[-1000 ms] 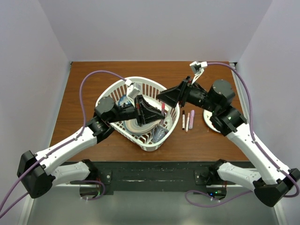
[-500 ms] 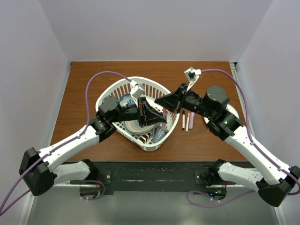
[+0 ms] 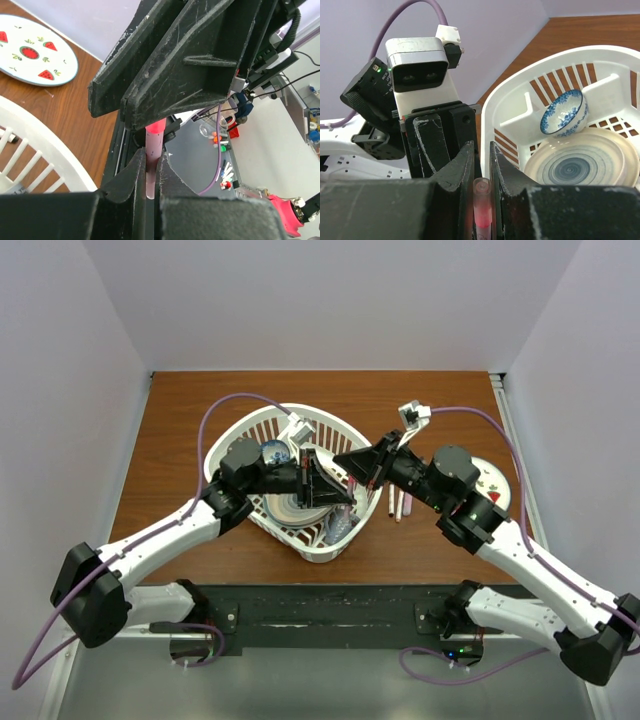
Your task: Insert the pens into the pen caps
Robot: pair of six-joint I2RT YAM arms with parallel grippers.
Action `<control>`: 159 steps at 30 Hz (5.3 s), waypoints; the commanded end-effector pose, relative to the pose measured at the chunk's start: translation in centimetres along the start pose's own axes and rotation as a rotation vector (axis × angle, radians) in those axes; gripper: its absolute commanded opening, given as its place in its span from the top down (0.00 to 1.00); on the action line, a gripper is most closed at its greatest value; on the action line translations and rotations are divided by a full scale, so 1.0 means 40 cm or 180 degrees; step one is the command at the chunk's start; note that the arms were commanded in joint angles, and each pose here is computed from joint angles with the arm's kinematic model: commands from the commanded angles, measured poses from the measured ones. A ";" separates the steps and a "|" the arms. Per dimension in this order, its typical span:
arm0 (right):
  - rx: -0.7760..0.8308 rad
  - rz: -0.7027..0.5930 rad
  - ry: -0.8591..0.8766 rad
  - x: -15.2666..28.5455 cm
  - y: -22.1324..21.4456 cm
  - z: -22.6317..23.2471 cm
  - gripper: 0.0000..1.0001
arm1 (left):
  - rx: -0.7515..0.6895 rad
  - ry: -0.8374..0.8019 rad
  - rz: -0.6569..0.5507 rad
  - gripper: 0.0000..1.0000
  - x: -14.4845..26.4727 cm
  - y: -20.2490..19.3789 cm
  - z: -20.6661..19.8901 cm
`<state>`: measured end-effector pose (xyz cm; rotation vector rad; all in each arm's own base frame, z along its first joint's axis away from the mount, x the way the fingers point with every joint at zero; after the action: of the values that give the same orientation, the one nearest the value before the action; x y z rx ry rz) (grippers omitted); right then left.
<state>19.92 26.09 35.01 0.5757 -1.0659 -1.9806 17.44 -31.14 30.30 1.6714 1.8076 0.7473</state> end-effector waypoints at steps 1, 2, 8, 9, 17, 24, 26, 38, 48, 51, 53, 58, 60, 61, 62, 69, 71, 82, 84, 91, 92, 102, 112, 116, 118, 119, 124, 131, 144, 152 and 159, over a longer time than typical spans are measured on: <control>-0.0383 0.1238 0.0246 0.055 -0.233 0.036 1.00 | -0.0709 0.0489 -0.1510 1.00 0.053 0.315 -0.027; -0.0395 0.1259 0.0248 0.055 -0.238 0.038 1.00 | -0.0696 0.0527 -0.1563 1.00 0.064 0.323 -0.021; -0.0474 0.1427 0.0192 0.059 -0.290 0.066 1.00 | -0.0628 0.0758 -0.1692 1.00 0.111 0.362 0.032; -0.0491 0.1419 0.0120 0.057 -0.297 0.062 1.00 | -0.0658 0.0726 -0.1701 1.00 0.114 0.366 0.025; -0.0359 0.0791 -0.0161 -0.003 -0.147 0.089 0.93 | -0.0814 0.0277 -0.1363 1.00 0.110 0.292 -0.019; -0.0078 0.0360 0.0081 -0.082 -0.003 0.169 0.78 | -0.0897 -0.0013 -0.1088 1.00 0.123 0.225 -0.057; -0.0054 0.0324 0.0135 -0.094 0.005 0.178 0.71 | -0.0902 -0.0027 -0.1044 1.00 0.125 0.220 -0.065; 0.0099 0.0101 0.0095 -0.113 0.052 0.183 1.00 | -0.0928 -0.0157 -0.0855 1.00 0.134 0.192 -0.093; 0.0605 0.0196 -0.1139 -0.024 0.137 0.002 1.00 | -0.0909 0.0285 -0.0659 0.22 0.143 0.162 -0.036; 0.0520 0.0477 -0.1750 0.045 0.128 -0.154 1.00 | -0.1062 0.0556 -0.0588 0.05 0.160 0.151 -0.012; 0.0455 0.0669 -0.2223 0.101 0.117 -0.260 1.00 | -0.1199 0.0856 -0.0558 0.00 0.180 0.153 0.007; 0.0191 0.1326 -0.2992 0.215 0.007 -0.409 1.00 | -0.1438 0.1842 -0.0682 0.00 0.258 0.175 0.070; 0.0121 0.1512 -0.3230 0.246 -0.035 -0.461 1.00 | -0.1539 0.2054 -0.0767 0.00 0.286 0.163 0.088; 0.0081 0.1655 -0.3319 0.245 -0.061 -0.490 1.00 | -0.1625 0.2188 -0.0927 0.00 0.306 0.176 0.086; 0.0051 0.1735 -0.3411 0.255 -0.078 -0.515 1.00 | -0.1646 0.2292 -0.0964 0.00 0.318 0.172 0.099; -0.0155 0.1910 -0.3850 0.267 -0.173 -0.658 0.96 | -0.1667 0.2758 -0.1283 0.00 0.383 0.161 0.129; -0.0239 0.1992 -0.3967 0.277 -0.201 -0.701 0.96 | -0.1709 0.2760 -0.1336 0.00 0.392 0.163 0.119; -0.0395 0.2226 -0.4193 0.317 -0.272 -0.801 0.94 | -0.1847 0.2779 -0.1514 0.00 0.412 0.170 0.097; -0.0389 0.2217 -0.4194 0.317 -0.277 -0.814 0.91 | -0.1846 0.2789 -0.1506 0.00 0.412 0.169 0.099; -0.0431 0.2312 -0.4122 0.309 -0.314 -0.838 0.78 | -0.1849 0.2840 -0.1528 0.00 0.420 0.171 0.098; -0.0423 0.2321 -0.4123 0.309 -0.314 -0.837 0.76 | -0.1857 0.2835 -0.1528 0.00 0.420 0.170 0.098; -0.0417 0.2147 -0.4149 0.317 -0.235 -0.780 0.69 | -0.1845 0.2834 -0.1528 0.00 0.419 0.169 0.100; -0.0247 0.1026 -0.2590 0.247 0.045 -0.443 0.40 | -0.1789 0.2621 -0.1606 0.00 0.402 0.200 0.051; -0.0104 0.0583 -0.1742 0.238 0.119 -0.285 0.20 | -0.1651 0.2342 -0.1554 0.00 0.380 0.205 0.001; -0.0165 0.0448 -0.1458 0.237 0.130 -0.233 0.07 | -0.1554 0.2174 -0.1514 0.00 0.367 0.204 -0.022; -0.0094 0.0286 -0.1333 0.249 0.149 -0.197 0.01 | -0.1556 0.2101 -0.1526 0.00 0.363 0.212 -0.042; -0.0139 0.0072 -0.1177 0.279 0.161 -0.136 0.01 | -0.1488 0.1792 -0.1562 0.00 0.358 0.214 -0.114; -0.0107 -0.0090 -0.1246 0.320 0.164 -0.105 0.01 | -0.1453 0.1568 -0.1557 0.00 0.363 0.201 -0.170; -0.0107 -0.0203 -0.1050 0.314 0.165 -0.088 0.01 | -0.1474 0.1477 -0.1656 0.00 0.368 0.204 -0.193; -0.0058 -0.0249 -0.1055 0.325 0.177 -0.073 0.01 | -0.1492 0.1479 -0.1694 0.00 0.370 0.210 -0.197; -0.0065 -0.0230 -0.1055 0.323 0.178 -0.073 0.01 | -0.1514 0.1481 -0.1718 0.00 0.373 0.211 -0.200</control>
<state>18.09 11.57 36.91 0.1831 -1.2354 -2.1965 16.97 -16.28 39.50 0.7556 2.0641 1.2865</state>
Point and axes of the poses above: each gripper's point midway between its finger pads, its own x axis back along the fingers, its own z axis along the line the jaws close on, y = z × x, the point moved 3 cm from there along x, back along the fingers, and after that the axes turned 3 degrees about x, right-handed, at the moved point
